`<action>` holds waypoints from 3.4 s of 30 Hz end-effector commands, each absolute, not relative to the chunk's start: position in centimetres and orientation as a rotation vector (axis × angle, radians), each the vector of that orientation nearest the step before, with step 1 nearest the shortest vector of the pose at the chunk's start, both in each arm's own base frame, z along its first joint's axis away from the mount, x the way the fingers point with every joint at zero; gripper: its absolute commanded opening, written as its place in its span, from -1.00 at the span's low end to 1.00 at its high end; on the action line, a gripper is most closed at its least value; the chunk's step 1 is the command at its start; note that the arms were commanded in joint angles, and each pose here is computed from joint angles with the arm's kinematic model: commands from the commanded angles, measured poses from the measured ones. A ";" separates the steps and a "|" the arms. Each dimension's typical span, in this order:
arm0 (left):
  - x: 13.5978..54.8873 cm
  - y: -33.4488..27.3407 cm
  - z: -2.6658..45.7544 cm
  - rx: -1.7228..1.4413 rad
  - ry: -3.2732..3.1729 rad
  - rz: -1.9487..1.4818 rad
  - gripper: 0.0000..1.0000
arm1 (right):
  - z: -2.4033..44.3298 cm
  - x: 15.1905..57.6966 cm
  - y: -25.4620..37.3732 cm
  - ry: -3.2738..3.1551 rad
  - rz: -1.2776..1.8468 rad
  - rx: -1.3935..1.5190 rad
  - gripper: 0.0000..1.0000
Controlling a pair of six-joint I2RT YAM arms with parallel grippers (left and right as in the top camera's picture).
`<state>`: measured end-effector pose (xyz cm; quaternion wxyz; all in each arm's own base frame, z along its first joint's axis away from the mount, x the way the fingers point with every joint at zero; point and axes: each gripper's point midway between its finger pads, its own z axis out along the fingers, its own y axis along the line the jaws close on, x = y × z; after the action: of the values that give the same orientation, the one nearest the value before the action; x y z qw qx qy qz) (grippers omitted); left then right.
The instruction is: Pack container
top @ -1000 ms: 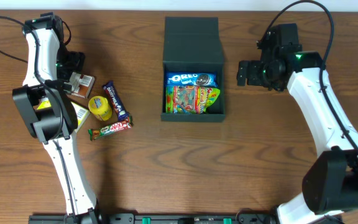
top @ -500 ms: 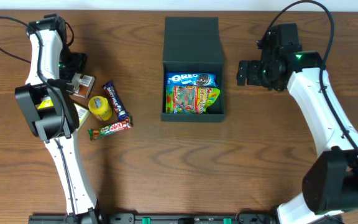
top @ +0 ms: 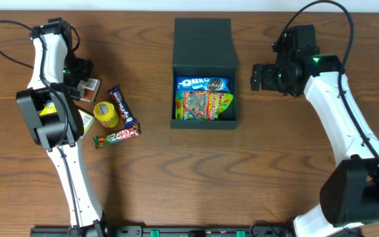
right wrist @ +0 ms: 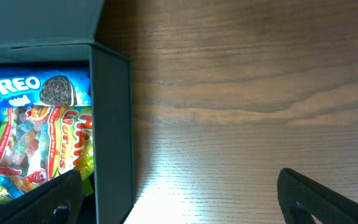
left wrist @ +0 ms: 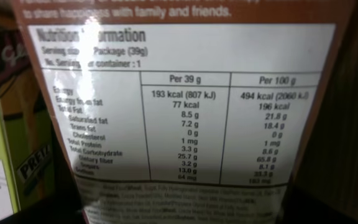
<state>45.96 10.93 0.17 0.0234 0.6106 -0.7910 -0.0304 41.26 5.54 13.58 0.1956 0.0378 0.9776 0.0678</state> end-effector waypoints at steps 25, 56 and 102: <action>48.7 11.1 8.3 1.802 -2.680 -0.051 0.15 | 13.6 41.7 2.2 2.728 0.167 0.234 0.98; 44.2 -23.4 14.6 0.514 -3.261 0.133 0.36 | 13.6 41.4 -5.9 2.687 0.111 0.484 0.98; 47.5 9.9 23.9 1.547 -3.163 0.041 0.91 | 11.2 43.2 26.5 2.497 0.366 -0.367 0.98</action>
<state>47.58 9.84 23.85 -0.1913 0.4366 -0.8790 0.0056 43.41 25.38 12.69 0.3036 -0.1609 0.9293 0.1356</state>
